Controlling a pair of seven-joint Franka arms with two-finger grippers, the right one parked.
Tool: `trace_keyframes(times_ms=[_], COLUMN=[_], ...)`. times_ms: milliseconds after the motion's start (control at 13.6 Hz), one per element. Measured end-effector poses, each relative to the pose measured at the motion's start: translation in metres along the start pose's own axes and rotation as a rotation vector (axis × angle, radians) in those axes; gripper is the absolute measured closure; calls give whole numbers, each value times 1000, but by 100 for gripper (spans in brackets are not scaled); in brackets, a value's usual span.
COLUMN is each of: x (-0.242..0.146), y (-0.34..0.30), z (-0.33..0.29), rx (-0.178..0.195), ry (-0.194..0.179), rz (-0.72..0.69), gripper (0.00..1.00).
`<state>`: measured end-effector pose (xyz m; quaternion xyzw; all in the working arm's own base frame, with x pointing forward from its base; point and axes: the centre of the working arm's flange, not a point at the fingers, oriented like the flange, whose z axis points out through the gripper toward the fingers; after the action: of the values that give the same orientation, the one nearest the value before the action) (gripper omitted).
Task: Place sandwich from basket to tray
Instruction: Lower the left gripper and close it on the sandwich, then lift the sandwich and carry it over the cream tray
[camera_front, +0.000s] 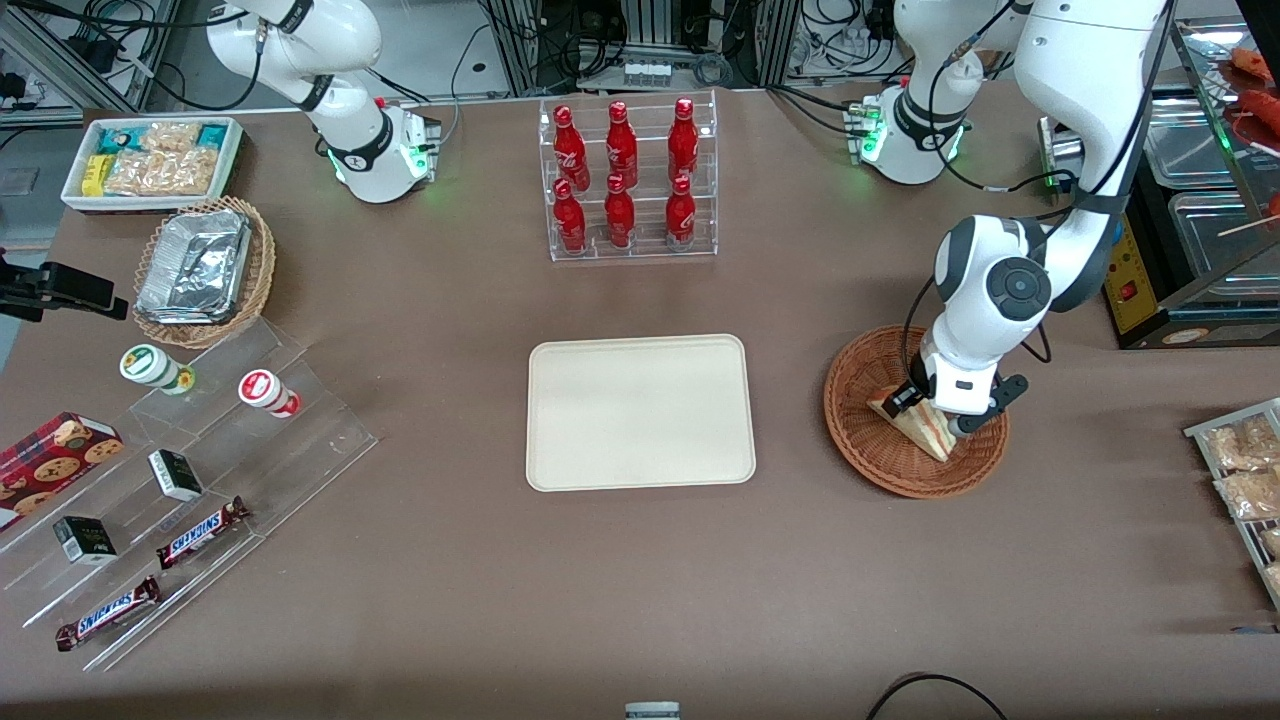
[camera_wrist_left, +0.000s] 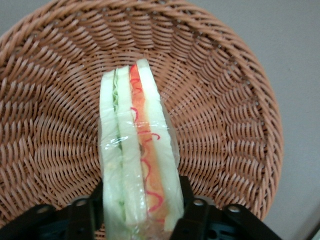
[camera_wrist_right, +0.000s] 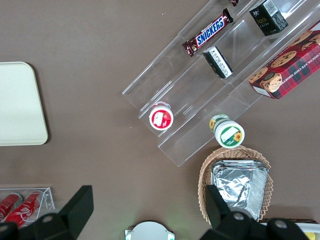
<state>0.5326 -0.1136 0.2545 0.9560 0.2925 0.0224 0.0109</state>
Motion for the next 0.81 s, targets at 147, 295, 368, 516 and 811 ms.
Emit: trace_keyframes(times_ms=[147, 295, 368, 516, 811], x=[4, 3, -5, -38, -133], y=[4, 23, 43, 93, 187], z=[-25, -79, -112, -168, -175], rx=[49, 108, 119, 115, 93], ry=[2, -14, -14, -4, -5], rz=[39, 79, 109, 179, 286], gripper=[64, 70, 75, 83, 83])
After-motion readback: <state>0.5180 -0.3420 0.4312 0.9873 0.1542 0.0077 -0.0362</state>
